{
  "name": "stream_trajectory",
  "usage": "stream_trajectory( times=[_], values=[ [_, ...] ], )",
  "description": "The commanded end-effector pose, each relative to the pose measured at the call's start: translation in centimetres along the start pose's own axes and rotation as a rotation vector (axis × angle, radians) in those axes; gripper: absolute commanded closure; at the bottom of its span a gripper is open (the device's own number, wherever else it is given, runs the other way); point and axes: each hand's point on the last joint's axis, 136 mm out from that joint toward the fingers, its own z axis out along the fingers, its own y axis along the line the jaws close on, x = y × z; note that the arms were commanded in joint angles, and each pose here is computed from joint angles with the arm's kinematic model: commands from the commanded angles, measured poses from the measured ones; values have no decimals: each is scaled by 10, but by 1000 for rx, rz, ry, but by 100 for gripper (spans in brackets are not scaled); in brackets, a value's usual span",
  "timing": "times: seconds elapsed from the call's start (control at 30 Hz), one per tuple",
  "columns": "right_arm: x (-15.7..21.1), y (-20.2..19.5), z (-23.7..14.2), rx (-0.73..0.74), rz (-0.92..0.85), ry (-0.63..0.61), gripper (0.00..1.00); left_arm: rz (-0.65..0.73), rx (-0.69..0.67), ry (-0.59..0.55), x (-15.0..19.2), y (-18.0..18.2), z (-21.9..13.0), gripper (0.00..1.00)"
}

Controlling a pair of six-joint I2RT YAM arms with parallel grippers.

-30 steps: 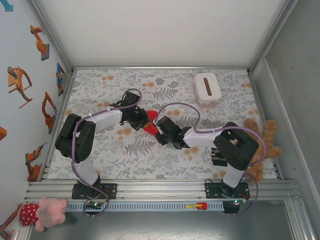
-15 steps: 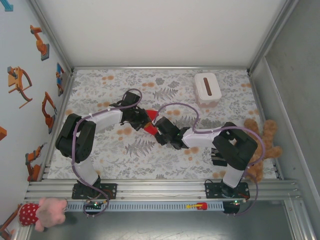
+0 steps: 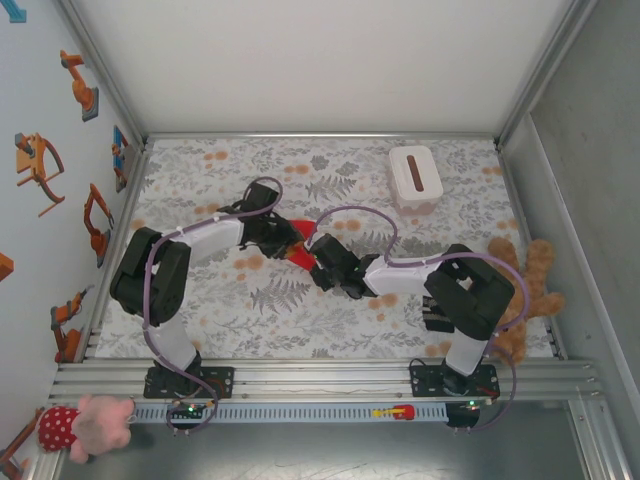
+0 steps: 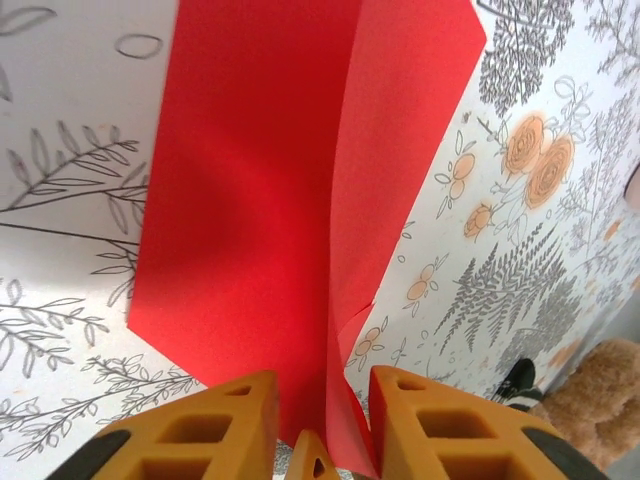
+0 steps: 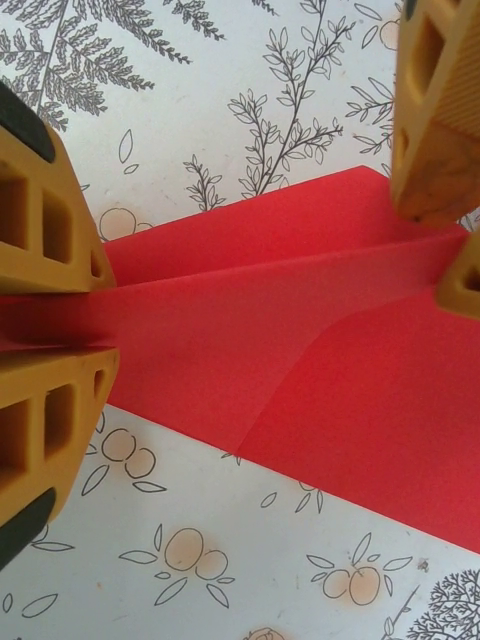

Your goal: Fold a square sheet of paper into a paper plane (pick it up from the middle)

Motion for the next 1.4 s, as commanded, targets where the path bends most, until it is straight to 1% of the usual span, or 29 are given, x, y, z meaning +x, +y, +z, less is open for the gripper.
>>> stream_trajectory(
  times=[0.0, 0.23, 0.33, 0.43, 0.6, 0.7, 0.77, 0.9, 1.07, 1.27, 1.37],
  values=[
    [-2, 4, 3, -6, 2, 10, 84, 3, 26, -28, -8, -4, -21, 66],
    [1, 11, 8, -45, 8, 28, 85, -25, 40, -130, -28, 10, -57, 54],
    [2, 13, 10, -59, 19, 35, 85, -36, 22, -164, -28, 21, -64, 50],
    [1, 14, 12, -73, 38, 41, 85, -54, 15, -168, -24, 33, -63, 48],
    [0, 10, 11, -101, 89, 45, 85, -88, 29, -141, -11, 49, -52, 48],
    [0, 9, 10, -124, 109, 35, 85, -92, 34, -125, -3, 52, -46, 48],
    [1, 9, 10, -136, 120, 30, 85, -85, 34, -110, 2, 51, -42, 52],
    [2, 7, 10, -163, 147, 12, 86, -70, 46, -69, 12, 45, -30, 62],
    [2, 4, 6, -192, 180, -21, 87, -58, 60, -24, 18, 36, -14, 74],
    [2, 1, 2, -206, 196, -50, 87, -33, 92, 21, 18, 16, 2, 80],
    [2, 0, 1, -210, 198, -56, 87, -34, 80, 27, 14, 15, 9, 81]
  ],
)
